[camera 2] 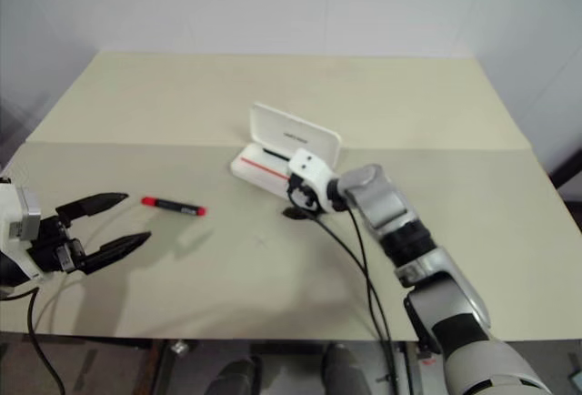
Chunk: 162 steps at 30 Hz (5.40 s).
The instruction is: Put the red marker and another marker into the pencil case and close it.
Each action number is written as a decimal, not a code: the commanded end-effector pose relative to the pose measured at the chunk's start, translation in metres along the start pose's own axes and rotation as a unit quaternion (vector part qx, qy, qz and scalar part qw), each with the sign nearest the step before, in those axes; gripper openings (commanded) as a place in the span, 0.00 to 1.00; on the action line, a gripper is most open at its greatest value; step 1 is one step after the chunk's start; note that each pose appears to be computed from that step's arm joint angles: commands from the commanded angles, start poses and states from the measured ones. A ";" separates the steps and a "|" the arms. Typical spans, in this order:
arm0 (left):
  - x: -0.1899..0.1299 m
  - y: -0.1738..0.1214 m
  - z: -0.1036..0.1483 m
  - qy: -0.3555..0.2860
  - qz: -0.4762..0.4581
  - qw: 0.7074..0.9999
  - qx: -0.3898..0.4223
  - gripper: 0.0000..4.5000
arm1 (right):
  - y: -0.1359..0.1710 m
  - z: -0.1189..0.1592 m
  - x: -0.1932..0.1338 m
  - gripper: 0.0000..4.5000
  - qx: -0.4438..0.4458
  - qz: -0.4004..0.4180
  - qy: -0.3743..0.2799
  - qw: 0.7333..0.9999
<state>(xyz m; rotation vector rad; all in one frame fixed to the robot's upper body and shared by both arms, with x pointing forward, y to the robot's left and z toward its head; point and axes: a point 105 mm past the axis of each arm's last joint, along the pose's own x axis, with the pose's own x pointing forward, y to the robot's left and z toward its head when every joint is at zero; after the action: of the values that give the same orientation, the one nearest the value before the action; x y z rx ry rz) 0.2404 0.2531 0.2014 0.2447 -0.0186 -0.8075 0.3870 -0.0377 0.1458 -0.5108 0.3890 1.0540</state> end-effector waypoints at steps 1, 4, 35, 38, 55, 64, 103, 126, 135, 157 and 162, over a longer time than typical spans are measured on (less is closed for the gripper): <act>-0.003 -0.003 0.015 -0.012 -0.001 1.000 0.026 0.99 | 0.001 0.016 -0.001 1.00 -0.026 0.003 -0.014 1.000; -0.004 -0.002 0.015 -0.010 0.004 1.000 0.028 0.99 | 0.002 0.013 0.001 1.00 -0.017 0.012 0.000 1.000; 0.019 -0.005 0.015 -0.045 -0.039 0.998 0.016 1.00 | 0.050 0.004 -0.073 0.13 -0.180 0.107 -0.031 0.977; 0.020 -0.005 0.013 -0.046 -0.050 0.998 0.013 1.00 | 0.064 -0.011 -0.074 0.13 -0.209 0.125 0.001 0.970; 0.024 -0.002 0.009 -0.036 -0.068 0.997 0.012 1.00 | 0.070 -0.048 -0.065 0.13 -0.239 0.100 0.059 0.964; 0.027 -0.004 0.008 -0.035 -0.071 0.997 0.012 1.00 | 0.080 -0.056 -0.076 0.13 -0.224 0.128 0.073 0.963; 0.056 -0.002 0.013 -0.080 0.089 0.993 0.017 1.00 | 0.045 -0.012 -0.127 1.00 -0.193 0.085 -0.165 0.963; 0.022 0.038 -0.027 0.105 0.215 0.964 -0.118 1.00 | 0.013 -0.023 -0.132 1.00 -0.197 0.058 -0.165 0.965; 0.012 0.065 -0.031 0.242 0.072 0.967 -0.024 1.00 | 0.010 -0.017 -0.122 1.00 -0.200 0.057 -0.175 0.962; 0.069 0.114 -0.046 0.295 -0.076 0.952 -0.009 1.00 | 0.007 -0.033 -0.153 1.00 -0.173 0.032 -0.181 0.967; 0.072 0.111 -0.054 0.328 -0.090 0.940 -0.017 1.00 | 0.007 -0.035 -0.152 1.00 -0.169 0.018 -0.178 0.969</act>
<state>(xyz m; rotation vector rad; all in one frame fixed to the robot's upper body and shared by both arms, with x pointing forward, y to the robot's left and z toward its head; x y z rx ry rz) 0.3737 0.2854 0.1574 0.4495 0.6691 -0.8757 0.3130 -0.1613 0.1855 -0.5719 -0.0596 1.2562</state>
